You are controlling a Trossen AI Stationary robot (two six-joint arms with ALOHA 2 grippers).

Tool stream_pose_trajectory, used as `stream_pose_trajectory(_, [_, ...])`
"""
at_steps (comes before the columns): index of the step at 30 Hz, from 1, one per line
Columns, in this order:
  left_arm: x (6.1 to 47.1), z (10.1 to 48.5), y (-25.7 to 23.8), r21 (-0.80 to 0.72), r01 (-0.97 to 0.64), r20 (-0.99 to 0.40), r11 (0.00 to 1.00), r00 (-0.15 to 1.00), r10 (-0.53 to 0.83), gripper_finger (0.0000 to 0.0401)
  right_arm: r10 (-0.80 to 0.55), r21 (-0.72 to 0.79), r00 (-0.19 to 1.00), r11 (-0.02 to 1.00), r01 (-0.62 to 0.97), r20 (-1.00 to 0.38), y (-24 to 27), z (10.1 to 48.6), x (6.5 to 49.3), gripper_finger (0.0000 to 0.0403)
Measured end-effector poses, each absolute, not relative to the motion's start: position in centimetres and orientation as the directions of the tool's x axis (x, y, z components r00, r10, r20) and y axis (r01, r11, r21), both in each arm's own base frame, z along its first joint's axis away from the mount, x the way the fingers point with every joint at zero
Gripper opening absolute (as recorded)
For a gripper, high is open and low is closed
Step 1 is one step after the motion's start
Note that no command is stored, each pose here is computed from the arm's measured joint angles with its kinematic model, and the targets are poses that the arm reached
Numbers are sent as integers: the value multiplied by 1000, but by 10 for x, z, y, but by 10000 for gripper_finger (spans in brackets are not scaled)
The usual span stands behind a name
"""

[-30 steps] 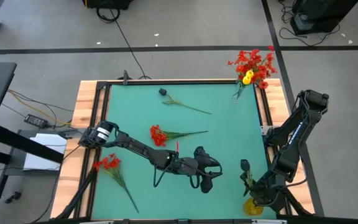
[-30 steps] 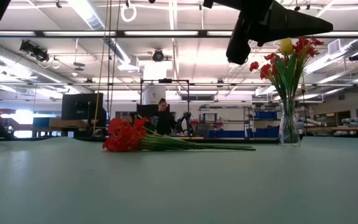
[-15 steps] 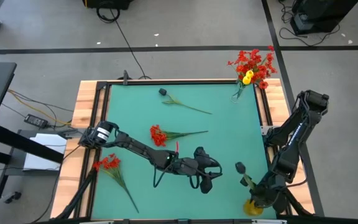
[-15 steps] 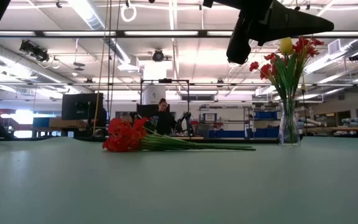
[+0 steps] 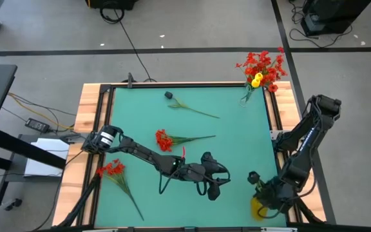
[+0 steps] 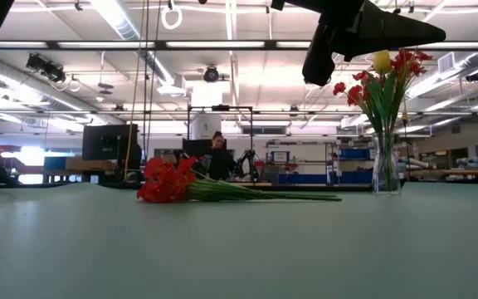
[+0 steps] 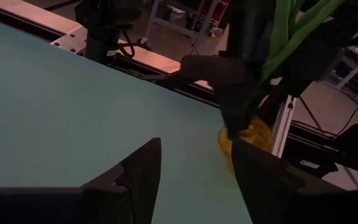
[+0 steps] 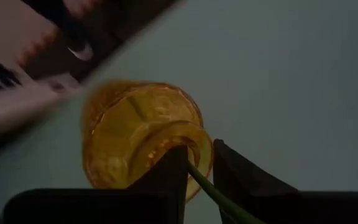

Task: Sort flowers into vase by color
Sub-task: Put the bottom black flower into the yellow vase

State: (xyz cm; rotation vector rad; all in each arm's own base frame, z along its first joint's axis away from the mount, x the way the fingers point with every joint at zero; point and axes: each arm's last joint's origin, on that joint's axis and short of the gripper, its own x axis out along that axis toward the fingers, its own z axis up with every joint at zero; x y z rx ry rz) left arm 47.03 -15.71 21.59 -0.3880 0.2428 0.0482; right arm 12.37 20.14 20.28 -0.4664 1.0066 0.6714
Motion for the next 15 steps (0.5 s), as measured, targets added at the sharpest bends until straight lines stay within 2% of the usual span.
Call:
stream_pose_trajectory(6, [471, 216, -156, -369, -95, -243, 925, 970, 2, 201, 241, -90, 380, 732, -676, -893, 196, 205, 128, 64])
stream_pose_trajectory(12, [470, 216, -157, -369, -92, -243, 925, 970, 0, 201, 267, -80, 379, 718, -691, -886, 201, 207, 124, 19])
stream_pose_trajectory(15, [470, 216, -158, -368, -92, -243, 925, 970, -1, 201, 290, -65, 368, 701, -710, -884, 205, 208, 120, 11])
